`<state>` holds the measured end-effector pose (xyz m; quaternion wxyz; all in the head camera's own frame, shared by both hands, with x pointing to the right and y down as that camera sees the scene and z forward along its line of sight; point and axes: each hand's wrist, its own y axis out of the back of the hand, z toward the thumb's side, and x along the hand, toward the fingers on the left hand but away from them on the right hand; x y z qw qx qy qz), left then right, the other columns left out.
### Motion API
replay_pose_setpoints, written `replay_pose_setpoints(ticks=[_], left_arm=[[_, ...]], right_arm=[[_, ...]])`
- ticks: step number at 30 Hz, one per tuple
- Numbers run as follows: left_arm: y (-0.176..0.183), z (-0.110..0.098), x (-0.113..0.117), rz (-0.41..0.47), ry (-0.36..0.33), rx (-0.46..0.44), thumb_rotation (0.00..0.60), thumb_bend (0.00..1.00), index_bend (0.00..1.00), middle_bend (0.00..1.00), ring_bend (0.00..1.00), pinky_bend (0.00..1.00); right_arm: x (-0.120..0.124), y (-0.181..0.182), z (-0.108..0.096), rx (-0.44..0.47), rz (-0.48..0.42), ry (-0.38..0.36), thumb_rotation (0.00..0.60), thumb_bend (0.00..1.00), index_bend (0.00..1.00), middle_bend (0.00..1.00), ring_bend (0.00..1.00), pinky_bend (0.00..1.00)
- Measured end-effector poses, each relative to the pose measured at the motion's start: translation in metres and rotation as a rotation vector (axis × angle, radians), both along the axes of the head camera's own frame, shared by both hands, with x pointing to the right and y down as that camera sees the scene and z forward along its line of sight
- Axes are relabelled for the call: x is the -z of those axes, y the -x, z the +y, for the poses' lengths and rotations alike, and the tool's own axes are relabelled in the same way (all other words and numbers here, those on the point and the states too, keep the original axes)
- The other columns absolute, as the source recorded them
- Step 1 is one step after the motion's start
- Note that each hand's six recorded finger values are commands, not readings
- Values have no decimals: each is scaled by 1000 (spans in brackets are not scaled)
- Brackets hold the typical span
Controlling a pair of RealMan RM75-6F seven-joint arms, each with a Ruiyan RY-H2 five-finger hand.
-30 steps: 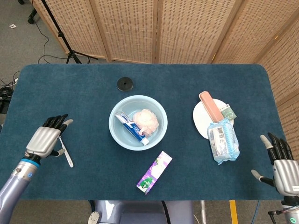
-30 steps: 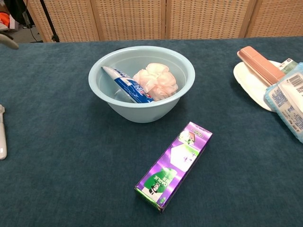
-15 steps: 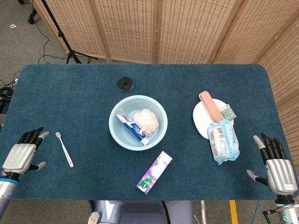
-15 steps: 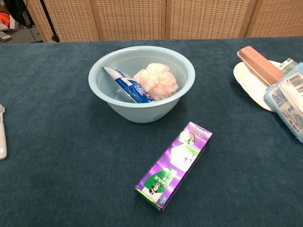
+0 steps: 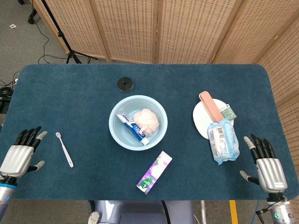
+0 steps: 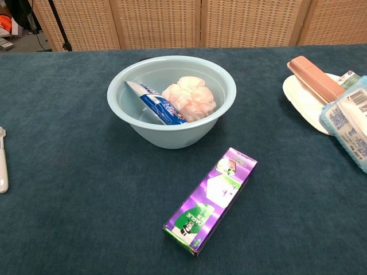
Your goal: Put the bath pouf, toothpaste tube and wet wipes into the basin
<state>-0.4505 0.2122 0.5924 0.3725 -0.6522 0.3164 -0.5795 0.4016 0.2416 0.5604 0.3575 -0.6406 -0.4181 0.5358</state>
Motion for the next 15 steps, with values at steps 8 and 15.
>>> replay_pose_setpoints(ticks=[8,15], left_arm=[[1,0,4,18,-8,8,600,173,26,0,0,51],[1,0,2,19,-8,10,600,174,26,0,0,51]], right_arm=[[-15,23,-33,97,-26,167,600,53,0,0,0,0],[-20,22,-73,138,56,255,600,53,0,0,0,0]])
